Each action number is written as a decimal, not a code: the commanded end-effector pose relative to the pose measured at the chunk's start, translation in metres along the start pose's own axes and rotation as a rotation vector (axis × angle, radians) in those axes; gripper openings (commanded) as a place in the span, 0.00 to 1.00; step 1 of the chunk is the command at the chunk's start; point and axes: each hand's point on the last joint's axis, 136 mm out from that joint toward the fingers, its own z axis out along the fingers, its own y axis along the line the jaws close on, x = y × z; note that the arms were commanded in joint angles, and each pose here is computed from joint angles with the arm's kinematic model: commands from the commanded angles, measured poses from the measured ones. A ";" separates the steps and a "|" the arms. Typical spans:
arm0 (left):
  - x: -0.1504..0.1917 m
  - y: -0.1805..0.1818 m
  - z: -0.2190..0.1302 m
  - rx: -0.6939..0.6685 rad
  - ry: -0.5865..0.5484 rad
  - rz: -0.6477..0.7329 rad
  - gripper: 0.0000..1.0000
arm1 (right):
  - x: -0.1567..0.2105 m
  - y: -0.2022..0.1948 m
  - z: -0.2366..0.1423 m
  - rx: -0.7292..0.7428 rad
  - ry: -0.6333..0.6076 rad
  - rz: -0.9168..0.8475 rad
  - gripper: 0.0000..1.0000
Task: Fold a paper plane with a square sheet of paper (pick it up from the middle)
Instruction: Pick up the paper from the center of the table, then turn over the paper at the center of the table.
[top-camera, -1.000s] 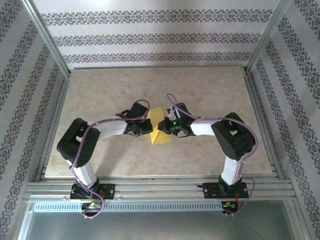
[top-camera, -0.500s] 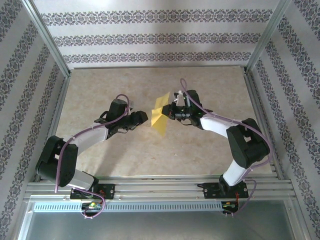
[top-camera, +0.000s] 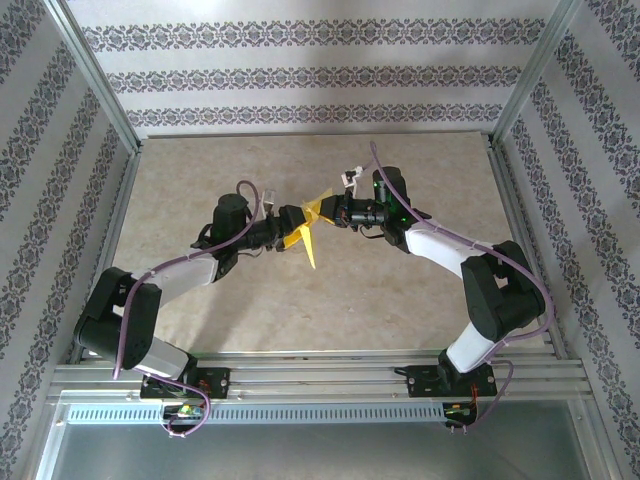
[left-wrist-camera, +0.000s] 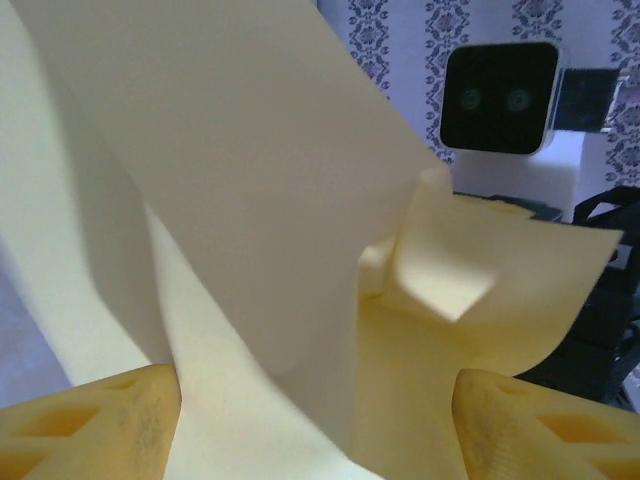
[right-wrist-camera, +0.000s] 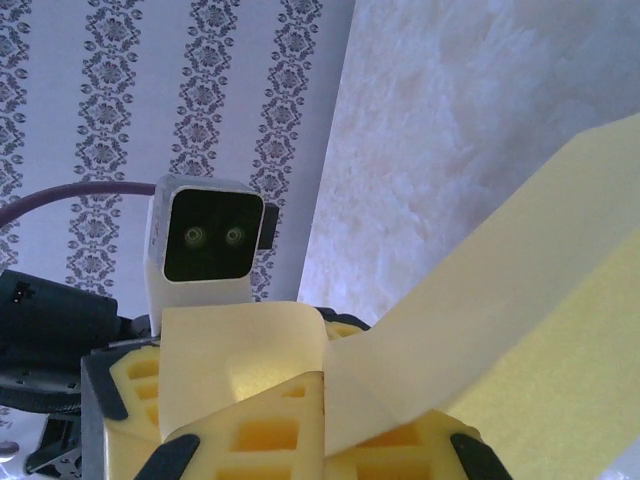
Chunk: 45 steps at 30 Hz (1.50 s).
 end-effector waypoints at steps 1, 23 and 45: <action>-0.003 0.001 -0.015 -0.023 -0.039 0.021 0.72 | -0.010 0.003 -0.002 -0.023 -0.016 -0.013 0.00; -0.002 -0.021 -0.012 0.001 -0.035 0.101 0.80 | -0.006 -0.006 0.004 0.003 -0.004 -0.016 0.01; 0.004 -0.012 0.003 -0.023 0.010 0.097 0.30 | -0.002 -0.008 0.004 0.002 0.014 -0.002 0.01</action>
